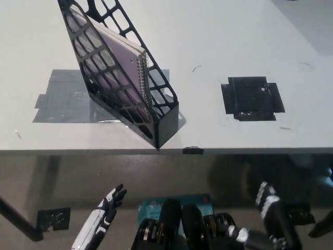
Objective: A person hands a notebook to the robot and the robot grabs it with its right hand and places it in the magazine stand kept in the centre of the desk infront of it.
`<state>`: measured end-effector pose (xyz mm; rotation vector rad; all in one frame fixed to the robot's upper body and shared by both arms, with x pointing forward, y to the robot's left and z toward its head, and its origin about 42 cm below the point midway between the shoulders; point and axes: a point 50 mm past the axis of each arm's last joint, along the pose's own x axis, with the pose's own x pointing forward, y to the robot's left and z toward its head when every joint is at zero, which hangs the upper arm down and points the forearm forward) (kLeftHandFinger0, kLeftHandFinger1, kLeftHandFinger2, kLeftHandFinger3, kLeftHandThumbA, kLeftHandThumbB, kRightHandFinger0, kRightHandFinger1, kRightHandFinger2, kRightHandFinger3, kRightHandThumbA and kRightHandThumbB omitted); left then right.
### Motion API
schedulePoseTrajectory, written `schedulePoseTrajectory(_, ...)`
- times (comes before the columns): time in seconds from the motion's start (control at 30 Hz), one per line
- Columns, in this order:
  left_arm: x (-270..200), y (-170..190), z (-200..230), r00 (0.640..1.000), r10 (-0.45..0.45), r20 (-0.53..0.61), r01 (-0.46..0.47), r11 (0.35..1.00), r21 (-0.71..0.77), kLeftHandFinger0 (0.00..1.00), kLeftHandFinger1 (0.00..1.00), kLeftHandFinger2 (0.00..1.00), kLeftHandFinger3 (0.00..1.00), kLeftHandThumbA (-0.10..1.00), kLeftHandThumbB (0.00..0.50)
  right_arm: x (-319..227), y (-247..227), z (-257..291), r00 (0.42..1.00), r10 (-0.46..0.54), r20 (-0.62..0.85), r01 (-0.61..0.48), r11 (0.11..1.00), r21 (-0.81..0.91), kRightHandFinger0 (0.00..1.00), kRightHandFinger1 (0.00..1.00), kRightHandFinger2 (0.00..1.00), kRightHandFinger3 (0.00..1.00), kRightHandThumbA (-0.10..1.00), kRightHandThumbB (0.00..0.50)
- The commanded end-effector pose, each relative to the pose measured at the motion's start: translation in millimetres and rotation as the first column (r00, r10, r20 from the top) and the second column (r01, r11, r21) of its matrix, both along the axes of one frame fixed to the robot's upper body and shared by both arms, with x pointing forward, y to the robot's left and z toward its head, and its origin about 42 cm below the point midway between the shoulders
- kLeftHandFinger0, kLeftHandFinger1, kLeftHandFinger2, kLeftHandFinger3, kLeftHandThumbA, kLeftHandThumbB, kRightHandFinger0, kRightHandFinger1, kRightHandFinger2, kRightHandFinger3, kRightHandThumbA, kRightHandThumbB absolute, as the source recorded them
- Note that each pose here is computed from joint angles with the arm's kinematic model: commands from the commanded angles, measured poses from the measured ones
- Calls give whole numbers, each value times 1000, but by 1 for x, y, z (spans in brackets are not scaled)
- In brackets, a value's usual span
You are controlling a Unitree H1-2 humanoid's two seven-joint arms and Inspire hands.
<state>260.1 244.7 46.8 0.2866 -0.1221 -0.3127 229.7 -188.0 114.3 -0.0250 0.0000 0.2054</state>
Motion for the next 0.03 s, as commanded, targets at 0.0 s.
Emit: schedulePoseTrajectory(0.0, 3, -4, 4, 999, 0, 42, 1, 1000, -21, 1000, 1000, 1000, 1000, 1000, 500, 8, 8, -11, 995, 78, -55, -83, 992, -92, 1000, 1000, 1000, 1000, 1000, 141)
